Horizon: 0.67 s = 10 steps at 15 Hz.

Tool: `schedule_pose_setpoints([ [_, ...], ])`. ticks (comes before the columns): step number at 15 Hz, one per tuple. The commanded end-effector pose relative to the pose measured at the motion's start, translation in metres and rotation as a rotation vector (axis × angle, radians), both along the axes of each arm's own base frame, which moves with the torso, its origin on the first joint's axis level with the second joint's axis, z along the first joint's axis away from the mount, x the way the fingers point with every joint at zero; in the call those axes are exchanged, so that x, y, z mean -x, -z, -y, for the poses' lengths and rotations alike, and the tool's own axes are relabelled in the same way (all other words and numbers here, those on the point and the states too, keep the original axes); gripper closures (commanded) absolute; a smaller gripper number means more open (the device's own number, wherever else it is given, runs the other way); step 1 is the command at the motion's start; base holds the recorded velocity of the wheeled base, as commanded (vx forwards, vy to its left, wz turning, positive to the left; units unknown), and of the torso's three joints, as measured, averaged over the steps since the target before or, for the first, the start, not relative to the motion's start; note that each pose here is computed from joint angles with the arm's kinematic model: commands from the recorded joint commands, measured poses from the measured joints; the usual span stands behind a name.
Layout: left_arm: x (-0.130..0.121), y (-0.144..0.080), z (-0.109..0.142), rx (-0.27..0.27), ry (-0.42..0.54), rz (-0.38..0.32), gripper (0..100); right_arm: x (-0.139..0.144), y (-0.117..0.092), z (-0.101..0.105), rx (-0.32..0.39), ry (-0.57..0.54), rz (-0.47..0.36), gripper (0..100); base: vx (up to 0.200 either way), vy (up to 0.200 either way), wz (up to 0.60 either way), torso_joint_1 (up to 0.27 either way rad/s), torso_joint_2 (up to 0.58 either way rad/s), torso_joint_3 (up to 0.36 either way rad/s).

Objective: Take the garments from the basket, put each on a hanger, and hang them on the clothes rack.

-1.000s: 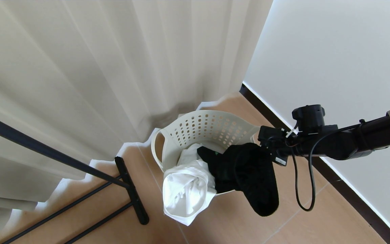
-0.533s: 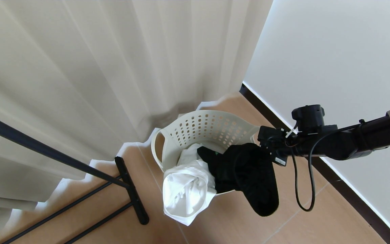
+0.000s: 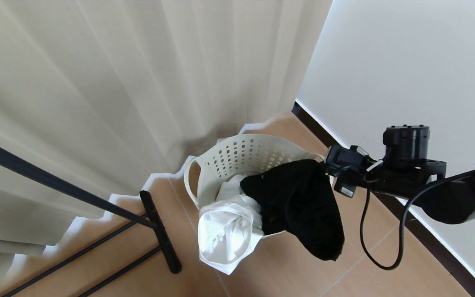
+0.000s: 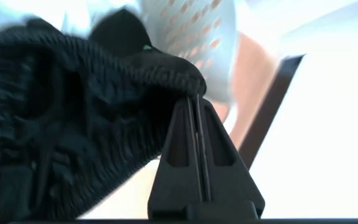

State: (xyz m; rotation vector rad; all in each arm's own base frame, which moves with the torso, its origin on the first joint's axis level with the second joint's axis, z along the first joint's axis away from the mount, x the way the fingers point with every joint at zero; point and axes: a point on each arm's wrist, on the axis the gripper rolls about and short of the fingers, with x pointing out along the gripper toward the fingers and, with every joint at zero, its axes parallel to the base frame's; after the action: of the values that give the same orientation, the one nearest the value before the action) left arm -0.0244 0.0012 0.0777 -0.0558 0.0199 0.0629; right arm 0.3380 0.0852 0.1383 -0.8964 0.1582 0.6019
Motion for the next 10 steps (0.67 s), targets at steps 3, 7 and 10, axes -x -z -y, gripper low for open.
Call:
schedule_pose_setpoints([
  [3,0.000,0.000,0.000,0.000,-0.002,0.000,0,0.061,-0.036,-0.004,-0.031,0.005,0.146,100,0.000,0.000,0.00,0.000,0.00,0.000],
  [7,0.000,0.000,0.000,0.000,-0.001,0.000,0,0.123,-0.069,-0.008,-0.195,0.002,0.199,100,0.000,0.000,0.00,0.000,0.00,0.000],
  [10,0.000,0.000,0.000,0.000,-0.002,-0.001,0,0.159,-0.083,-0.018,-0.334,0.073,0.213,100,0.000,0.000,0.00,0.000,0.00,0.000],
])
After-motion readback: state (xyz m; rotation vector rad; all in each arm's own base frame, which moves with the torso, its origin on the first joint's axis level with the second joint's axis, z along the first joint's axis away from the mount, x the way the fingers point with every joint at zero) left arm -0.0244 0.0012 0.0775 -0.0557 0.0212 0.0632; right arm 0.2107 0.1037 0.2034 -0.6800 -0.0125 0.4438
